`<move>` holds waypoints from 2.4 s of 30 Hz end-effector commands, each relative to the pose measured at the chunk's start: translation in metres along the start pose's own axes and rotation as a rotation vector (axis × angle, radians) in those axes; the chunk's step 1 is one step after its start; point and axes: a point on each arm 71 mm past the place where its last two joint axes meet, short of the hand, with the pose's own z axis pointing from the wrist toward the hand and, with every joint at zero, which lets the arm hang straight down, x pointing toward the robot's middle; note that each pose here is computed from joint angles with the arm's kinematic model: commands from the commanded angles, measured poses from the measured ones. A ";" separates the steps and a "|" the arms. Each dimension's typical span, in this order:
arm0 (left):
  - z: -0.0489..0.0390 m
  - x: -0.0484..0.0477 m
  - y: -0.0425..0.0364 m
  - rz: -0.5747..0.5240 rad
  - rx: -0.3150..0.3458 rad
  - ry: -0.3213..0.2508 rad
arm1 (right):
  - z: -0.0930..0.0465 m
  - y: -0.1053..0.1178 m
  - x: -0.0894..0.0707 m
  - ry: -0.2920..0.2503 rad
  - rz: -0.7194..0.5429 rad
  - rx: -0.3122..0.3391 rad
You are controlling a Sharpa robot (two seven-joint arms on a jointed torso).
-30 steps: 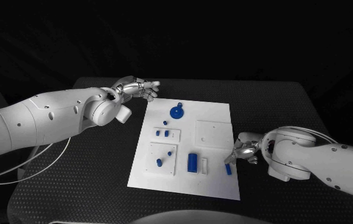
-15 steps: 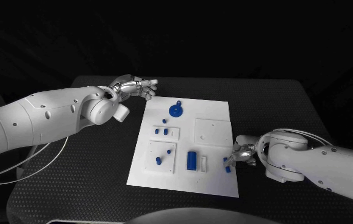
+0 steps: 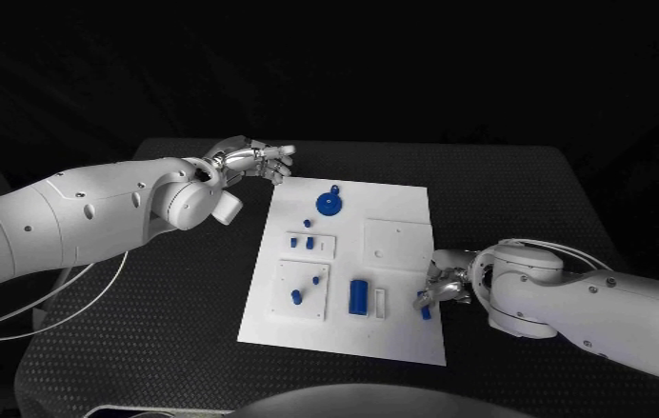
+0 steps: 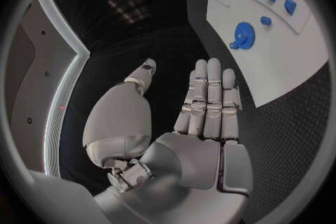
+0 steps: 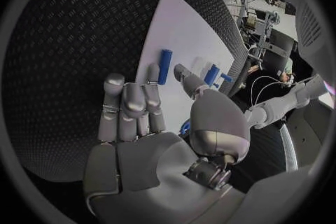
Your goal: Assemble the parts on the task board
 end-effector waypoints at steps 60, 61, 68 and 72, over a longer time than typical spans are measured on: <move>-0.0002 0.0044 -0.0021 0.003 0.009 0.022 | 0.001 0.039 0.012 0.020 0.330 -0.057; -0.0002 0.0043 -0.0020 0.003 0.009 0.021 | 0.002 0.040 0.012 0.022 0.329 -0.060; -0.0002 0.0047 -0.0020 0.005 0.007 0.025 | 0.005 0.044 0.013 0.031 0.319 -0.063; -0.0004 0.0048 -0.0018 0.005 0.005 0.027 | 0.006 0.046 0.015 0.042 0.315 -0.067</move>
